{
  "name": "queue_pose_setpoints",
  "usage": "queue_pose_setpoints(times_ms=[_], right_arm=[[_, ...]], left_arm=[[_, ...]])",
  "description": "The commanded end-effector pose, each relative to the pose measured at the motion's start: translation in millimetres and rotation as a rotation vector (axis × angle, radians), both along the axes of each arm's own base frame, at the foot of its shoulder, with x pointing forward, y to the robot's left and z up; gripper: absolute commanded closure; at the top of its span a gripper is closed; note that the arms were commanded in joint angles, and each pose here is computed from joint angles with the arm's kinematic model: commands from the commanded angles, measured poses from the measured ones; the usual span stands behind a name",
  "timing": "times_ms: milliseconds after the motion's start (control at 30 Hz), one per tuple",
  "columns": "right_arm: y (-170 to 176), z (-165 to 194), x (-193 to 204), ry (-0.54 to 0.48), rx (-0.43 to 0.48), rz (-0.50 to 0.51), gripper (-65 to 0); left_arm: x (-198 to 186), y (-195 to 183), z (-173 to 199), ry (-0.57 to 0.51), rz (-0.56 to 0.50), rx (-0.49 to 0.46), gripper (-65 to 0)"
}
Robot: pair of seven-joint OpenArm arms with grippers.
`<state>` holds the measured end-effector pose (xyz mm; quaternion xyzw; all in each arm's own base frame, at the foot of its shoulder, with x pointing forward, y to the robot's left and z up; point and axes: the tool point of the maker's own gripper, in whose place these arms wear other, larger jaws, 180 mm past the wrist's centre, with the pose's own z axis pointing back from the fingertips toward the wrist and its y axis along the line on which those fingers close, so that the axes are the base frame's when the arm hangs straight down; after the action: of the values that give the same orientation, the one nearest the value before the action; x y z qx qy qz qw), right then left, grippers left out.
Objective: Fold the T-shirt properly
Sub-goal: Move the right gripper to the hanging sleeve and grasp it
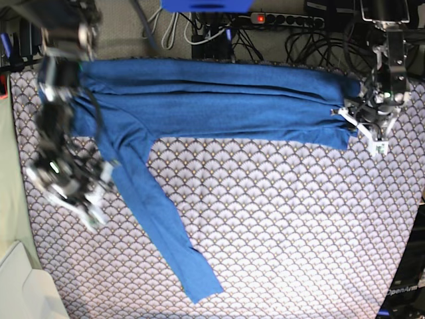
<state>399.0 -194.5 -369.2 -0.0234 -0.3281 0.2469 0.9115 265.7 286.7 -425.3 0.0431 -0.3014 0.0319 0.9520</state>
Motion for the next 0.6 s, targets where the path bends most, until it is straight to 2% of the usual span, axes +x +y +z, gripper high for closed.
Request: queue_pose_setpoints(times_ms=[0, 200, 433, 567], right_arm=[[5.6, 18.9, 24.5, -0.064, 0.019, 0.005, -34.5], [53.5, 0.8, 71.2, -0.054, 0.167, 0.055, -34.5], [72.2, -14.3, 86.1, -0.08, 0.298, 0.068, -34.7], [66.0, -17.0, 86.3, -0.099, 0.318, 0.058, -34.7]], left_arm=[[1.3, 0.6, 3.3, 0.0, -0.008, -0.001, -23.4], [2.0, 0.7, 3.7, -0.002, -0.006, 0.0, -23.4], [2.0, 0.9, 3.8, -0.002, -0.005, 0.0, -23.4], [2.0, 0.9, 3.8, -0.002, -0.005, 0.0, -23.4]])
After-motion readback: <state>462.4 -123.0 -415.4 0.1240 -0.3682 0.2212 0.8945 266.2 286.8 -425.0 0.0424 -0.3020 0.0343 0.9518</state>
